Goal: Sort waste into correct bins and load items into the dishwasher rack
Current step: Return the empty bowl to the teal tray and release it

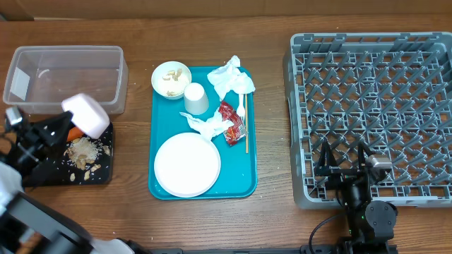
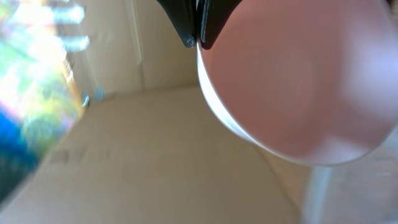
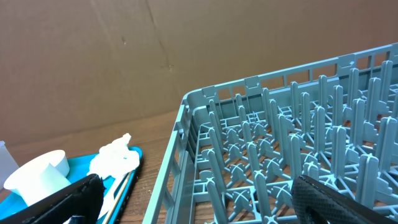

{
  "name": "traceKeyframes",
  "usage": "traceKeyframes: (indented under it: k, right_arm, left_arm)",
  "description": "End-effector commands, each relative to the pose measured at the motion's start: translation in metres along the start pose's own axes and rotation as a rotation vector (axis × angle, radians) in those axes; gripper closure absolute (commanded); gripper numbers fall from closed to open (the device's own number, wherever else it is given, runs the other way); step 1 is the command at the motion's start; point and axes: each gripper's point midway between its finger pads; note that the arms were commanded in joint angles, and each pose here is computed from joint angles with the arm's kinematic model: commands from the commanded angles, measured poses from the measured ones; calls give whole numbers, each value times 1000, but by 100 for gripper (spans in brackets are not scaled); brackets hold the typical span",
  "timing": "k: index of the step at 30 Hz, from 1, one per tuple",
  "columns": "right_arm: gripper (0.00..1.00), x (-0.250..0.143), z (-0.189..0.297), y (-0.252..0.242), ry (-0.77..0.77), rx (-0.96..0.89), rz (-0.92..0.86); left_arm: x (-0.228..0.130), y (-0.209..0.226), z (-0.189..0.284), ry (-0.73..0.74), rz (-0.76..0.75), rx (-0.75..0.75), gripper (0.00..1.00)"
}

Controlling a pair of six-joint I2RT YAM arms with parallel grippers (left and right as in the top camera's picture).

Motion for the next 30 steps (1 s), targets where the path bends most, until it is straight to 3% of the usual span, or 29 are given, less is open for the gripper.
traceKeyframes:
  k: [1,2,5,9,13,22,30]
  right_arm:
    - [0,-1,0,-2,-7,-10,8]
    - [0,-1,0,-2,-7,-10,8]
    - [0,-1,0,-2,-7,-10,8]
    - [0,-1,0,-2,-7,-10,8]
    - [0,-1,0,-2,-7,-10,8]
    - [0,-1,0,-2,-7,-10,8]
    - [0,-1,0,-2,-7,-10,8]
  left_arm:
    - [-44,-53,-35,93,-302,97,96]
    - [-50,-52,-42,97,-332,170,96]
    - [-76,-23,-73,75,-498,628,96]
    - [-104,4,-109,122,-633,860,96]
    - [-131,29,-147,207,-732,929,96]
    - [-131,106,-180,269,-766,1091,96]
    - [-134,123,-190,292,-772,1093,94]
Point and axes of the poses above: each gripper's point midway between its finger pads, its own z axis back along the fingers, its own y axis along the line the jaws close on, x = y × z, and after that the axes turned 3 degrees about z, right-handed
